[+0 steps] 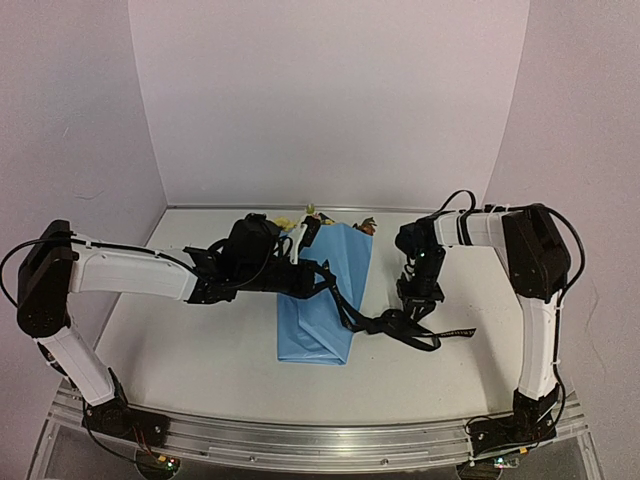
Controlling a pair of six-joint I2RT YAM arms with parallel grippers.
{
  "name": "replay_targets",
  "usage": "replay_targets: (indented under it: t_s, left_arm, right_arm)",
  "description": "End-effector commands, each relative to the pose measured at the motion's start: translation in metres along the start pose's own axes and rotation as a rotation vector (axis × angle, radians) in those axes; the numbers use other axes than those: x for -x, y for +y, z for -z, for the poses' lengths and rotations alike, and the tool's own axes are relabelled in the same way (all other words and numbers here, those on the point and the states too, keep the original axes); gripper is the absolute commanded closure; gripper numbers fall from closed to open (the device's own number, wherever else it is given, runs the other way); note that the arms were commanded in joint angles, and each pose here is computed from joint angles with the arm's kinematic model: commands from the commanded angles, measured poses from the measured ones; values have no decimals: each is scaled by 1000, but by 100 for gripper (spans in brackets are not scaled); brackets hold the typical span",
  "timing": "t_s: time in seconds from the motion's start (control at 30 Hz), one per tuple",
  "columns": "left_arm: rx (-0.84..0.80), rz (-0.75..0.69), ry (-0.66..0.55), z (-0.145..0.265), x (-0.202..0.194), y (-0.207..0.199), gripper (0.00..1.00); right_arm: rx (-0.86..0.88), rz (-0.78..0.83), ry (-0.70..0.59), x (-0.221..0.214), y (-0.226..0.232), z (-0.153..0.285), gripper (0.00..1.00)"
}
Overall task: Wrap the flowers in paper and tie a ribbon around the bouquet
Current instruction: Straighten the ribbon at the center of the board.
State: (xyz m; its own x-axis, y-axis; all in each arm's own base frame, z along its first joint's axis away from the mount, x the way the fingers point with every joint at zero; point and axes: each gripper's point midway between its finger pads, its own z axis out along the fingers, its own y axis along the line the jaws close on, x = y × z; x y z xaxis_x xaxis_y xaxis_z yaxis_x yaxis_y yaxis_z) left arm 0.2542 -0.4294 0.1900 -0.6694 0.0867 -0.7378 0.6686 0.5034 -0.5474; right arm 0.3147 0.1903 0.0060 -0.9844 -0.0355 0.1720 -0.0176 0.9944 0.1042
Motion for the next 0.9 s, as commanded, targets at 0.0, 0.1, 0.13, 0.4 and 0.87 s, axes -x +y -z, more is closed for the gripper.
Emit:
replay_targets:
  t_s: [0.0,0.1,0.13,0.4,0.87]
  left_arm:
    - [-8,3,-49,17,13,-10,100]
    - [13,-1,-89,26,24,-10,100]
    - [26,-7,-118,32,33,-12,100]
    - [292,-43,-493,146,141,9,100]
    - [385,-21,-635,244,133,12,48]
  right_arm:
    - [39,-52,8,1,8,1,93]
    - [68,-63,-50,3,10,27,100]
    - [79,-66,-85,4,11,43,100]
    - [116,-157,-478,0,-24,205,100]
    - [200,-53,-577,-65,-24,277,100]
